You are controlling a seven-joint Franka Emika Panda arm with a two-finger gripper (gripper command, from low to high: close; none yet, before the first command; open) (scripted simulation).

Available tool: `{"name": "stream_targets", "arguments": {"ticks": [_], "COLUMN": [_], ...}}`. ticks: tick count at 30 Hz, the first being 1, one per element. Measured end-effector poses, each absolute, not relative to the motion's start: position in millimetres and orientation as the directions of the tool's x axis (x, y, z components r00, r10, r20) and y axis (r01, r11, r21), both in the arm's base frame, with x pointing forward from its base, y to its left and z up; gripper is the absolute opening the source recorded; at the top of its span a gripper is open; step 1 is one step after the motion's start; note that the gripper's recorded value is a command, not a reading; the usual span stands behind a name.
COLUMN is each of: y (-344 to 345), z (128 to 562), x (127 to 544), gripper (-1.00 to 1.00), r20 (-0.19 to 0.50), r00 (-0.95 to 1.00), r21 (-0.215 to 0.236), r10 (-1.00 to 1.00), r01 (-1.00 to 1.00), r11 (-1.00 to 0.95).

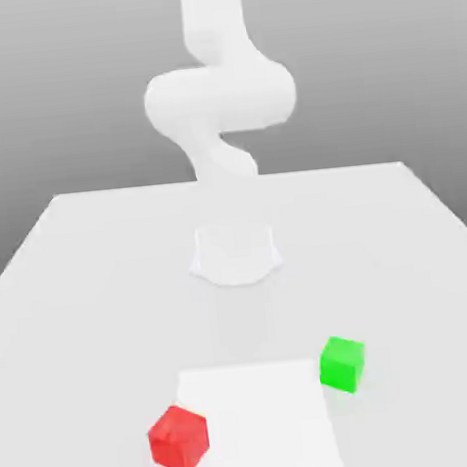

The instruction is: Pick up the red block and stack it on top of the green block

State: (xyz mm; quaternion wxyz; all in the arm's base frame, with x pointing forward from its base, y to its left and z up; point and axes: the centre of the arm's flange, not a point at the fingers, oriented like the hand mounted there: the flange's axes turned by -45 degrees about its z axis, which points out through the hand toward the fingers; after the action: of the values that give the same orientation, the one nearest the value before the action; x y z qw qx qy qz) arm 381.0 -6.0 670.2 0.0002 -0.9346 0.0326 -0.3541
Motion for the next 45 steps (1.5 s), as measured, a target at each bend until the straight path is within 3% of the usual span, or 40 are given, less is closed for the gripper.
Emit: {"name": "stream_targets", "arguments": {"ticks": [6,12,23,28,29,36,41,45], "y": [-27,-52,-88,-88,-88,-88,-87,-7], "z": [559,441,226,160,150,149,201,224], "x": [446,477,453,449,448,448,448,431], "gripper": [0.00,0.00,0.00,0.00,-1.00,-1.00,-1.00,-1.00], "r20": [0.511,0.347,0.027,0.001,0.000,0.001,0.001,-0.001], "r00": [0.840,0.885,0.848,0.839,0.839,0.839,0.841,0.959], "r21": [-0.043,-0.045,-0.006,-0.001,0.000,0.000,-0.001,-0.011], "r10": [-0.184,-0.310,-0.529,-0.544,-0.544,-0.544,-0.541,-0.283], "r01": [-0.188,-0.314,-0.529,-0.544,-0.544,-0.544,-0.541,-0.283], "r11": [-0.981,-0.948,-0.849,-0.839,-0.839,-0.839,-0.841,-0.959]}}
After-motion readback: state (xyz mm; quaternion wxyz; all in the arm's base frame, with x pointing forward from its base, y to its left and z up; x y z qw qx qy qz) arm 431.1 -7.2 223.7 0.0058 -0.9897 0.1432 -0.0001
